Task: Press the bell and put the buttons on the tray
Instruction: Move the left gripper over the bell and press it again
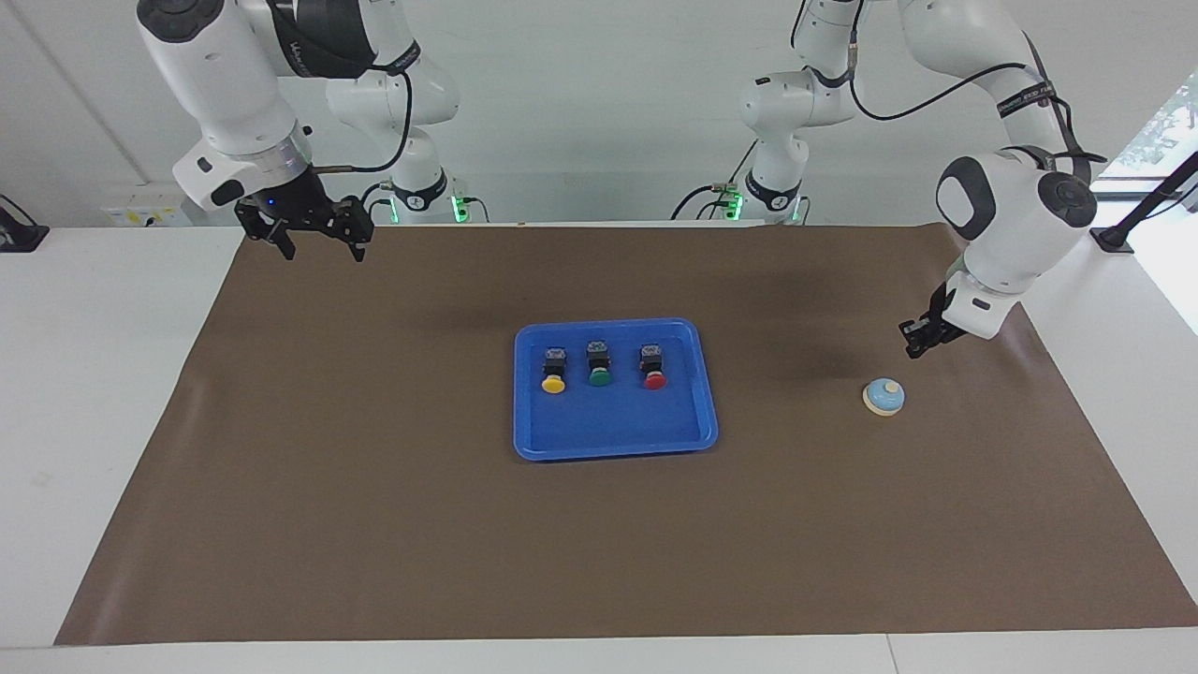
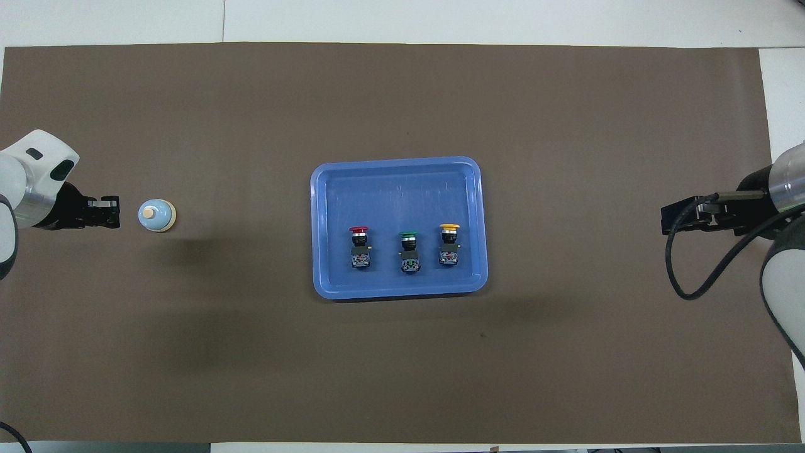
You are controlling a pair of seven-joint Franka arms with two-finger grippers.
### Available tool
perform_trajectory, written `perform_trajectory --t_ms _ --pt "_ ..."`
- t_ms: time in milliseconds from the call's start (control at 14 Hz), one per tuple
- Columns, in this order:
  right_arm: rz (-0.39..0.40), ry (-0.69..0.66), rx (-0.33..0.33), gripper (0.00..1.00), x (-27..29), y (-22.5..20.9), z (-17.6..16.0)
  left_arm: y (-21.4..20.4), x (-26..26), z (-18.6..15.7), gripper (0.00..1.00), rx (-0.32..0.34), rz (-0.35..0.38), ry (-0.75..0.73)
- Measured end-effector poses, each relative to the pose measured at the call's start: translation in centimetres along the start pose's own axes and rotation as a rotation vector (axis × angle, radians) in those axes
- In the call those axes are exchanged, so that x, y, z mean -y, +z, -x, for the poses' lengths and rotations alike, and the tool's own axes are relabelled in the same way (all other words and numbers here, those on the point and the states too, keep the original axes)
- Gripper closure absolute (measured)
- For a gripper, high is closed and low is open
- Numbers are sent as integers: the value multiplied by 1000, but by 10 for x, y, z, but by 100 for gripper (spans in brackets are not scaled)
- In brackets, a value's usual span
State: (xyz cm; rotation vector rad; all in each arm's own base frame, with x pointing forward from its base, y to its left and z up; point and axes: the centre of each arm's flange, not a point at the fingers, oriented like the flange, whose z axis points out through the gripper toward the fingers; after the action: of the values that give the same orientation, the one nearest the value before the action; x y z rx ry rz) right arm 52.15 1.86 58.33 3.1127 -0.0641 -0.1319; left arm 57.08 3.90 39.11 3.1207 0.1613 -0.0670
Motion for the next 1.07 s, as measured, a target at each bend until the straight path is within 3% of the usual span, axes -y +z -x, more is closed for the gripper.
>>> perform_trajectory --t_ms 788,1074 --pt "0 0 0 0 0 0 0 53 -15 -17 99 1 -5 25" --pt "0 0 0 0 0 0 0 51 -17 -19 99 -5 -5 27"
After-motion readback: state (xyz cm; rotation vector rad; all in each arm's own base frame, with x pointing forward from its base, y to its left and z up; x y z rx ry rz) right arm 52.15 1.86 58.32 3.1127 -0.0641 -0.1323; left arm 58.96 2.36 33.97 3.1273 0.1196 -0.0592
